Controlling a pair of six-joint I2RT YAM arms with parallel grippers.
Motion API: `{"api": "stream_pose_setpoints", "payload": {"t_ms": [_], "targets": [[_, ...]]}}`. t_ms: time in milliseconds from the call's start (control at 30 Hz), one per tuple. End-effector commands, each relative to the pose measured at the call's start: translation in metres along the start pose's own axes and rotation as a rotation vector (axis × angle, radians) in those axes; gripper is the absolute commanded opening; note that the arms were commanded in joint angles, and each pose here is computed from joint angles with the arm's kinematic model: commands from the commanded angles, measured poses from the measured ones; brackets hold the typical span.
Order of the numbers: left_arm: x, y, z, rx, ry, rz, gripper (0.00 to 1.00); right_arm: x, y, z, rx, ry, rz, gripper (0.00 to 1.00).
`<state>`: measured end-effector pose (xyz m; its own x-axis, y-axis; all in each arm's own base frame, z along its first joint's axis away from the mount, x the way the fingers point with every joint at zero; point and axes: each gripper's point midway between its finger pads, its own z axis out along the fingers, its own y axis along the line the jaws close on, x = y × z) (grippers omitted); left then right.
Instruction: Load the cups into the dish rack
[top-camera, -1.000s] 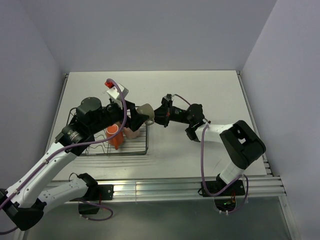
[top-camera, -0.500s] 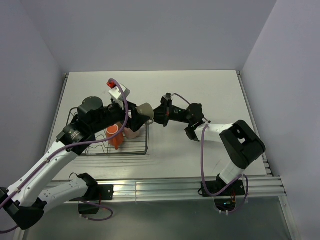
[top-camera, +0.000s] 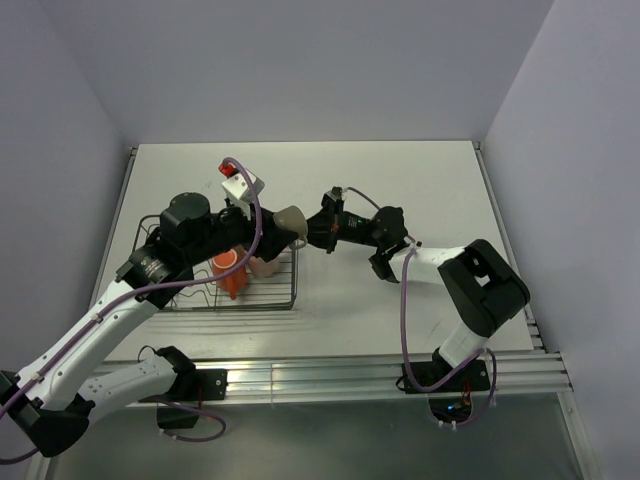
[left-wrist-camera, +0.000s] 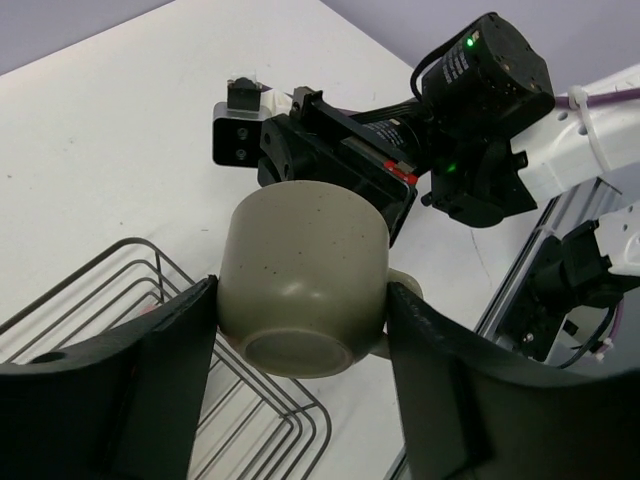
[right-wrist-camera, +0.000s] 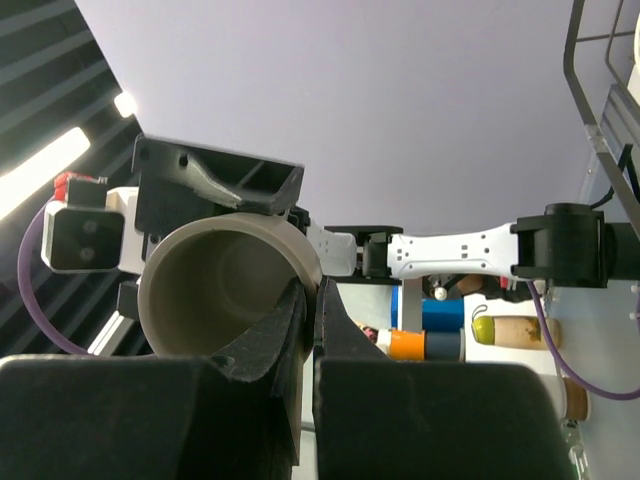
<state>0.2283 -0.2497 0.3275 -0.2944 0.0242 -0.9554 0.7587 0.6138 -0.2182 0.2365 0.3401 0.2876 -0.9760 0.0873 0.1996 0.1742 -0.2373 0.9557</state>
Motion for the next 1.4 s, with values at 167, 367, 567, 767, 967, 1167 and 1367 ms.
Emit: {"api": "stream_pose_setpoints", "payload": {"t_ms": [167, 367, 567, 767, 967, 1167, 1367], "targets": [[-0.010, -0.009, 0.000, 0.042, -0.020, 0.022, 0.38, 0.058, 0.088, -0.020, -0.296, 0.214, 0.030, 0.00], [-0.014, -0.014, -0.001, 0.064, -0.020, 0.015, 0.13, 0.057, 0.086, -0.020, -0.293, 0.212, 0.029, 0.09], [-0.020, -0.014, -0.002, 0.051, -0.022, -0.006, 0.00, 0.056, 0.083, -0.019, -0.286, 0.208, 0.011, 0.25], [-0.025, -0.008, -0.006, 0.002, -0.028, -0.022, 0.00, 0.052, 0.079, -0.018, -0.251, 0.170, -0.035, 0.31], [-0.028, -0.004, -0.011, -0.028, -0.025, -0.028, 0.00, 0.044, 0.082, -0.021, -0.222, 0.114, -0.088, 0.37], [-0.030, 0.007, -0.014, -0.094, -0.043, -0.033, 0.00, 0.045, 0.085, -0.022, -0.200, 0.096, -0.135, 0.42], [-0.039, 0.015, -0.014, -0.143, -0.072, -0.043, 0.00, 0.050, 0.081, -0.023, -0.162, 0.096, -0.156, 0.44]]}}
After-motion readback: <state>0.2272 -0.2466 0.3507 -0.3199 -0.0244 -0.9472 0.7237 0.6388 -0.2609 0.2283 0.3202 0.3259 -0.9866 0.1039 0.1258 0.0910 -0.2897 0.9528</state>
